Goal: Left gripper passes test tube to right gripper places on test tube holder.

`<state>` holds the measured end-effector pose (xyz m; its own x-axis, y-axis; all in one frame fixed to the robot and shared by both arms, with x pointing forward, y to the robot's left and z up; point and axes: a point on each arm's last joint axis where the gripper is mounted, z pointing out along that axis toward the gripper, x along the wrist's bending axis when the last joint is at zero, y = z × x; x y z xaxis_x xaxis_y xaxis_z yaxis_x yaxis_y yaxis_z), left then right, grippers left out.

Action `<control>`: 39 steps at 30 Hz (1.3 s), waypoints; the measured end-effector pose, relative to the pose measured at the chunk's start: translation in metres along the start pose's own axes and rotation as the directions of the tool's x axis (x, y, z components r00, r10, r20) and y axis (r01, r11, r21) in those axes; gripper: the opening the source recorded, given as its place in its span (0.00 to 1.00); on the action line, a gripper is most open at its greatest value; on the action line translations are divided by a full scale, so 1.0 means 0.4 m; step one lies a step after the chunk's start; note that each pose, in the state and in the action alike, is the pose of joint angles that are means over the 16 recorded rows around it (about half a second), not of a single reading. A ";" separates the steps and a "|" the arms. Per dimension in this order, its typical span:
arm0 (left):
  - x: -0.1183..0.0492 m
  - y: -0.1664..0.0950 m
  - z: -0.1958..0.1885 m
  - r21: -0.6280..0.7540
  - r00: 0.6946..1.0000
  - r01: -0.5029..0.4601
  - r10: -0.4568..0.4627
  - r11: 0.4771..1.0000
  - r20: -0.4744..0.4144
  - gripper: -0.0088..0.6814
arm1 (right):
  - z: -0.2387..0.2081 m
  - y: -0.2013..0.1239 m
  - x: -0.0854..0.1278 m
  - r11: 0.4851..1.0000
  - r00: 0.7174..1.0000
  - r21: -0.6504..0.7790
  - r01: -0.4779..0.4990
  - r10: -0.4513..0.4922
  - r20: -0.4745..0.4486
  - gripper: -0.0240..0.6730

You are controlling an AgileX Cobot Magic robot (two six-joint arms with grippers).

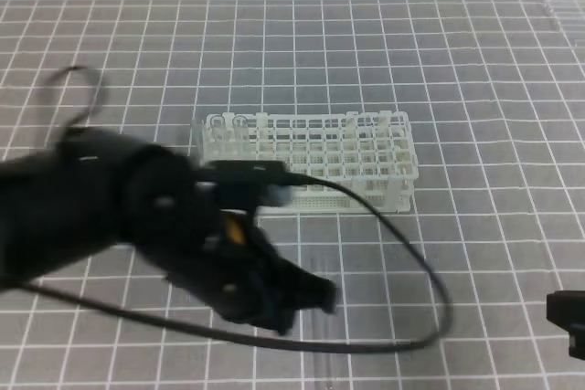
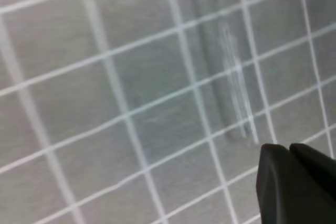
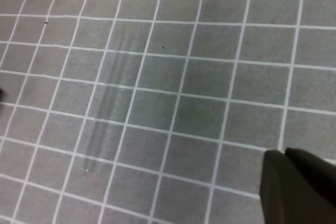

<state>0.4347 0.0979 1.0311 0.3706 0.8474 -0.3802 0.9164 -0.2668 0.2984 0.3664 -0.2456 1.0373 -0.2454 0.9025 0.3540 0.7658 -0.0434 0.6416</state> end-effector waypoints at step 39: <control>-0.122 0.037 0.289 0.345 0.949 -0.110 0.201 0.932 -0.241 0.57 | 0.000 0.005 0.003 1.000 1.000 -0.021 -0.016 0.016 -0.011 0.02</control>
<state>0.4475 -0.0006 0.9528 0.4997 0.8615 -0.0895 0.8657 -0.5002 0.0184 0.3676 -0.2448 1.0389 -0.2400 0.8967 0.3718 0.7572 -0.0667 0.6498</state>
